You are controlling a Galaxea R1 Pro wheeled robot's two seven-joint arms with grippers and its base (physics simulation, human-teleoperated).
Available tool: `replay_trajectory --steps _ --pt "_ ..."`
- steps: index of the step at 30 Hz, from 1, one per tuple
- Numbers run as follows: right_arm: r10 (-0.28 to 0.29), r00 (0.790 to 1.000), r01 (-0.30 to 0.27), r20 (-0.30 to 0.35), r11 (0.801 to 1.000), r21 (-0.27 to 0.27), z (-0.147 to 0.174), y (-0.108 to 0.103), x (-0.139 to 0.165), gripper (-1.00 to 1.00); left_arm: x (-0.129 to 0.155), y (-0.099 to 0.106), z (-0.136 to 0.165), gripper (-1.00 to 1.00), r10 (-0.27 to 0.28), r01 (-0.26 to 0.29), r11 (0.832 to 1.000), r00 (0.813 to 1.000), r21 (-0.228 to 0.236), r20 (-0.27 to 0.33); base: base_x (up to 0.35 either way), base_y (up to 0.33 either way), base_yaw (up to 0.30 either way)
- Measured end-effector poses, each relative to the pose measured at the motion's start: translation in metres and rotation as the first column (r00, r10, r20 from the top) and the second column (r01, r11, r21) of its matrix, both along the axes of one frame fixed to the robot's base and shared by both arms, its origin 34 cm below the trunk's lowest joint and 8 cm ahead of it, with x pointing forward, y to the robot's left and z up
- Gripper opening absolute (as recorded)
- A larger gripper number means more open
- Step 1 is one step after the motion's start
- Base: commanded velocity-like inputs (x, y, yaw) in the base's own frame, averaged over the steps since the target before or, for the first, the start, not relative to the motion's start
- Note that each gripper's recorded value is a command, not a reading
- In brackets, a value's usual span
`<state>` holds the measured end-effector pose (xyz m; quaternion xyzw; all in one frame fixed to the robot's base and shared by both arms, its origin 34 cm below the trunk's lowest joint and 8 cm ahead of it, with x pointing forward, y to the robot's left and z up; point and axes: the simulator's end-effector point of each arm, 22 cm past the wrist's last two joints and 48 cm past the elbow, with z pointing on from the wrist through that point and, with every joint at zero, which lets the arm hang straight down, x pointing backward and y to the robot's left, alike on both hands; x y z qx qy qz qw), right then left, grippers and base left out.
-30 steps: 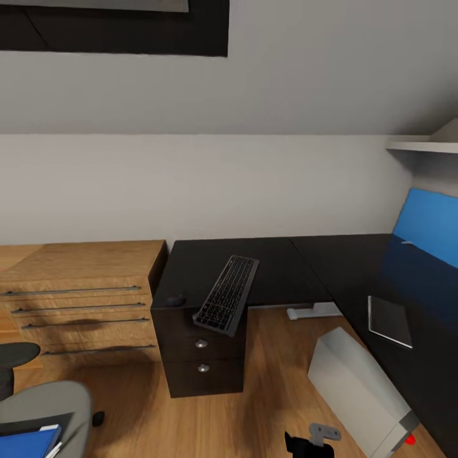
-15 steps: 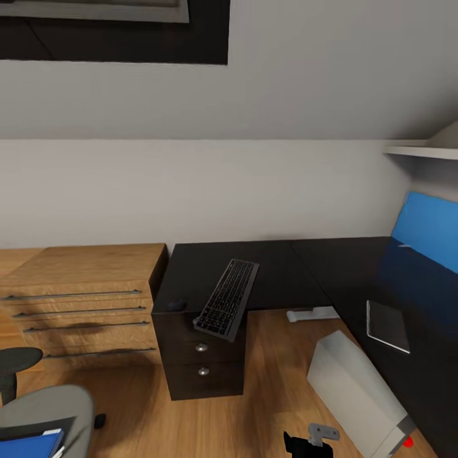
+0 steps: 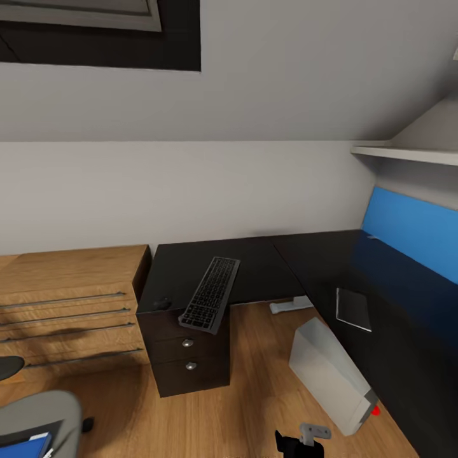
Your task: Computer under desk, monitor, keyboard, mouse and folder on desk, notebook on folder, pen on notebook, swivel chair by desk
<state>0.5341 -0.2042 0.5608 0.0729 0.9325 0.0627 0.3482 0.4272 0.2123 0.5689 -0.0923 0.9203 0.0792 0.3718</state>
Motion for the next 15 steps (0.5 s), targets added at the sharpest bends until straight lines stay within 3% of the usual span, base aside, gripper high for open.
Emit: replay_trajectory --steps 11,15 --pt "0.001 1.000 -0.001 -0.014 1.000 0.002 0.012 0.003 -0.004 1.00 -0.005 0.001 0.013 1.00 0.003 -0.003 1.000 1.000 0.001 -0.016 -0.007 0.000 -0.172" --pt "0.014 1.000 -0.014 -0.013 1.000 -0.001 0.018 0.004 -0.005 1.00 -0.007 0.001 0.017 1.00 0.002 -0.002 1.000 1.000 0.001 -0.020 0.000 0.000 -0.038"
